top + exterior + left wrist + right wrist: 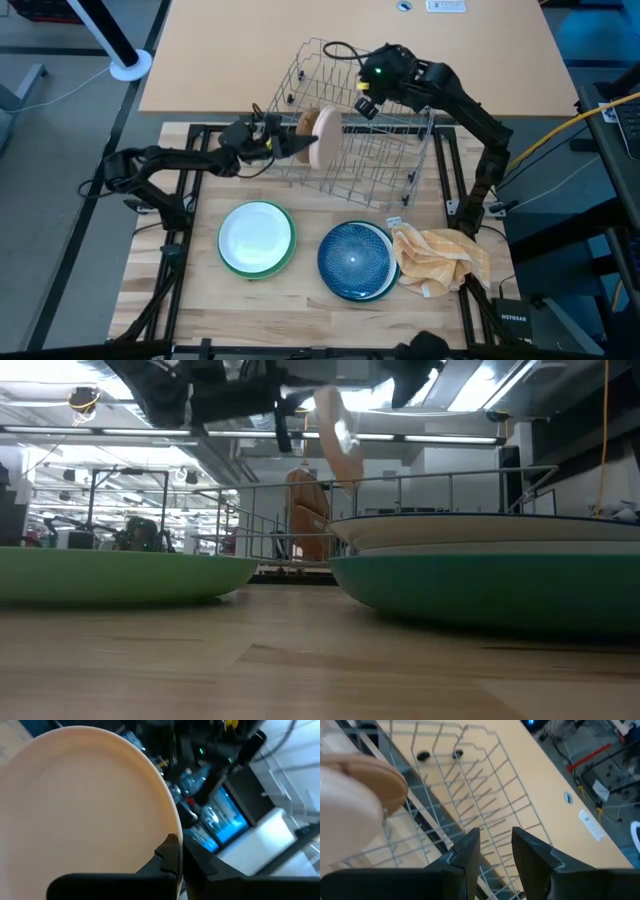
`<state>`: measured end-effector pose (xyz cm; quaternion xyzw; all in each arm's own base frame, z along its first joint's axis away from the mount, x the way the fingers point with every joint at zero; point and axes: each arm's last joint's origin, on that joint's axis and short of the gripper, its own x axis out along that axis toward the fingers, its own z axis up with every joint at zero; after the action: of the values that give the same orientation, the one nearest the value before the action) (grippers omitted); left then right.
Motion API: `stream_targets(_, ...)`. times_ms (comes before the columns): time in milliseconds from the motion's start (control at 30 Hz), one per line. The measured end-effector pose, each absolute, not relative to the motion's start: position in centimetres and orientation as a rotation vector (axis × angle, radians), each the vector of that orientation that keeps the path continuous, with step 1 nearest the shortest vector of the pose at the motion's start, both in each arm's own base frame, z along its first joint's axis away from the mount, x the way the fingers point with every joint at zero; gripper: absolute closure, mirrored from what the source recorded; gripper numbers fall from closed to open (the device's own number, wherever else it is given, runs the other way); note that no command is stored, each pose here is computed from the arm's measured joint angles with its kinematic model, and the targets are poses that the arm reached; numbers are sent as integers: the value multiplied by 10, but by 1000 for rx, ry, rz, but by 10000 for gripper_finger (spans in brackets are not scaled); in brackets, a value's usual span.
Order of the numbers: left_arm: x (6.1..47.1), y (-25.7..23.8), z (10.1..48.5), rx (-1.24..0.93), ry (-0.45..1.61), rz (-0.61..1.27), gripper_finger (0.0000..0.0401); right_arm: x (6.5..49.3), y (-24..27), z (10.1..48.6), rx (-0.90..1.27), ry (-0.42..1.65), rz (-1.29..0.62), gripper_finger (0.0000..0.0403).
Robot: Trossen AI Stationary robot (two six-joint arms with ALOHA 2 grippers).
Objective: Sort dishes
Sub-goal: Put the light orange plate in the dish rack
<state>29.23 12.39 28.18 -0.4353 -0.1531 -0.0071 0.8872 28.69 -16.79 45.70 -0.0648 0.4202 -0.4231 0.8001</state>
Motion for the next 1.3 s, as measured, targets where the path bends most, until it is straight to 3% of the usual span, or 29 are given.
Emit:
stream_targets(500,295,146,263,-960,-328,42,401,306,-211,380,-137,990,-939,286)
stream_targets(933,306,146,280,-884,-333,4,401,312,-214,384,-158,909,-952,286)
stream_targets(1300,320,153,249,-959,-223,67,401,312,-214,384,-170,917,-945,286)
